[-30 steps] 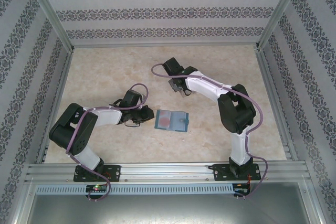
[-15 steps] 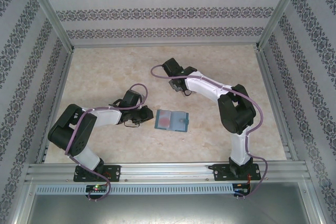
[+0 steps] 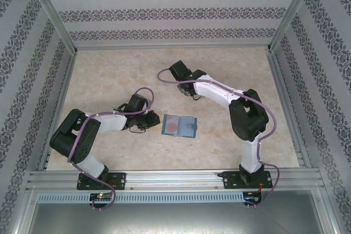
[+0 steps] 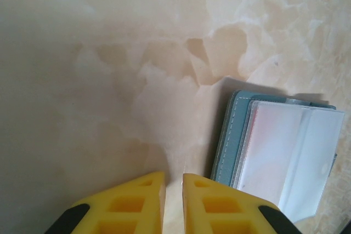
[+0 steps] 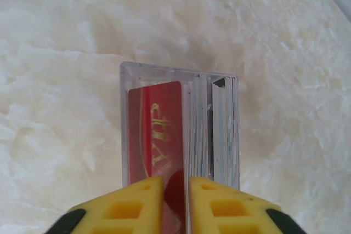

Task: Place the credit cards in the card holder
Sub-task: Pick up the credit card from the storage box, then insert the credit card into the card slot.

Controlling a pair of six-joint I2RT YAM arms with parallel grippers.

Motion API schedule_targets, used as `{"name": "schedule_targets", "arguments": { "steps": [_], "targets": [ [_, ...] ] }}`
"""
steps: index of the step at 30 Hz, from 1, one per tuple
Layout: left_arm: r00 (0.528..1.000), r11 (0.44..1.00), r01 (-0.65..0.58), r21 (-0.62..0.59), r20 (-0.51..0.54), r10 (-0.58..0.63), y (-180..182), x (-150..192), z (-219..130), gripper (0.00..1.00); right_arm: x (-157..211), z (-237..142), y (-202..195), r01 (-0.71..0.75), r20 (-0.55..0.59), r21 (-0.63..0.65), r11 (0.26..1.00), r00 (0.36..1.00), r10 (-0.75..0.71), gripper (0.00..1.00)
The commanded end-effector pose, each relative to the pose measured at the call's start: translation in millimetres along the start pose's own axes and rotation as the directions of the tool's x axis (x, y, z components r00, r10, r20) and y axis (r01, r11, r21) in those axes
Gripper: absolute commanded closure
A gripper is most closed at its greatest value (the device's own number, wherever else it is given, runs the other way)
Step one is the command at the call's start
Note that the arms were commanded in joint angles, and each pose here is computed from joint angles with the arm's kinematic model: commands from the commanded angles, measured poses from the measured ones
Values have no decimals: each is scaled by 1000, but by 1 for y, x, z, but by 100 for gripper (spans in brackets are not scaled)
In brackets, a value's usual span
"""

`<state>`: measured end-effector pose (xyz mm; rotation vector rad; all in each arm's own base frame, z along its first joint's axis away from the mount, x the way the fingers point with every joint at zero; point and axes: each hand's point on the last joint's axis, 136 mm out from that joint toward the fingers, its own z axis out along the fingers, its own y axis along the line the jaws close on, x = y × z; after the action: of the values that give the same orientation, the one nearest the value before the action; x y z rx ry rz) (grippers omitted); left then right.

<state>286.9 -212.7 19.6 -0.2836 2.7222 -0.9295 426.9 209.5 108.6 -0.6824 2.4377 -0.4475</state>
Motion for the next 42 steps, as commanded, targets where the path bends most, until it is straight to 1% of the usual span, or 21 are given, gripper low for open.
{"name": "schedule_targets", "arguments": {
  "steps": [1, 3, 5, 11, 15, 17, 20, 22, 23, 26, 28, 29, 30, 33, 37, 42],
  "targets": [
    [1000, 999, -6, -44, -17, 5, 12, 7, -2, 82, -3, -16, -2, 8, 30, -8, 1000, 1000, -8, 91],
    [1000, 999, -6, -41, -15, 5, 11, 7, -2, 82, -4, -19, 0, 4, 30, -25, 1000, 1000, -3, 98],
    [1000, 999, -5, -46, -18, 5, 12, 7, -1, 82, -3, -23, 3, -15, 32, -58, 998, 999, 17, 100],
    [1000, 999, -10, -44, -15, 9, 11, 6, -2, 82, -3, -59, 15, -93, 84, -195, 976, 990, 111, 100],
    [1000, 1000, -17, -21, -14, 17, 7, 7, -3, 81, 10, -91, 23, -193, 105, -342, 920, 965, 242, 100],
    [1000, 1000, -20, -16, -7, 20, 7, 6, -3, 81, 21, -107, 29, -235, 98, -430, 872, 948, 304, 100],
    [1000, 999, -25, -20, -5, 24, 7, 5, -2, 79, 43, -127, 46, -294, 55, -574, 764, 917, 395, 100],
    [1000, 999, -30, -15, -5, 30, 6, 5, -1, 77, 61, -134, 58, -356, -21, -659, 663, 889, 457, 99],
    [999, 999, -33, -12, -3, 33, 6, 4, -1, 76, 67, -136, 63, -380, -53, -683, 624, 877, 477, 99],
    [998, 998, -56, 13, 16, 55, 0, 2, -3, 73, 88, -136, 87, -471, -195, -764, 440, 820, 538, 98],
    [996, 994, -88, 64, 36, 85, -11, 2, -7, 70, 98, -133, 104, -517, -294, -803, 297, 776, 558, 98],
    [994, 991, -104, 79, 46, 101, -15, 2, -10, 69, 102, -131, 109, -533, -334, -809, 247, 763, 554, 98],
    [991, 988, -125, 89, 57, 120, -19, 1, -12, 67, 107, -126, 113, -554, -369, -805, 213, 748, 551, 99],
    [985, 983, -162, 86, 71, 156, -24, 2, -16, 66, 120, -109, 116, -605, -439, -776, 177, 720, 538, 100],
    [984, 982, -175, 73, 49, 172, -25, 5, -11, 65, 120, -98, 121, -630, -507, -772, 89, 693, 513, 100],
    [984, 983, -178, 53, 15, 178, -24, 12, -2, 63, 121, -86, 123, -663, -550, -746, 61, 665, 506, 100]
  ]
}}
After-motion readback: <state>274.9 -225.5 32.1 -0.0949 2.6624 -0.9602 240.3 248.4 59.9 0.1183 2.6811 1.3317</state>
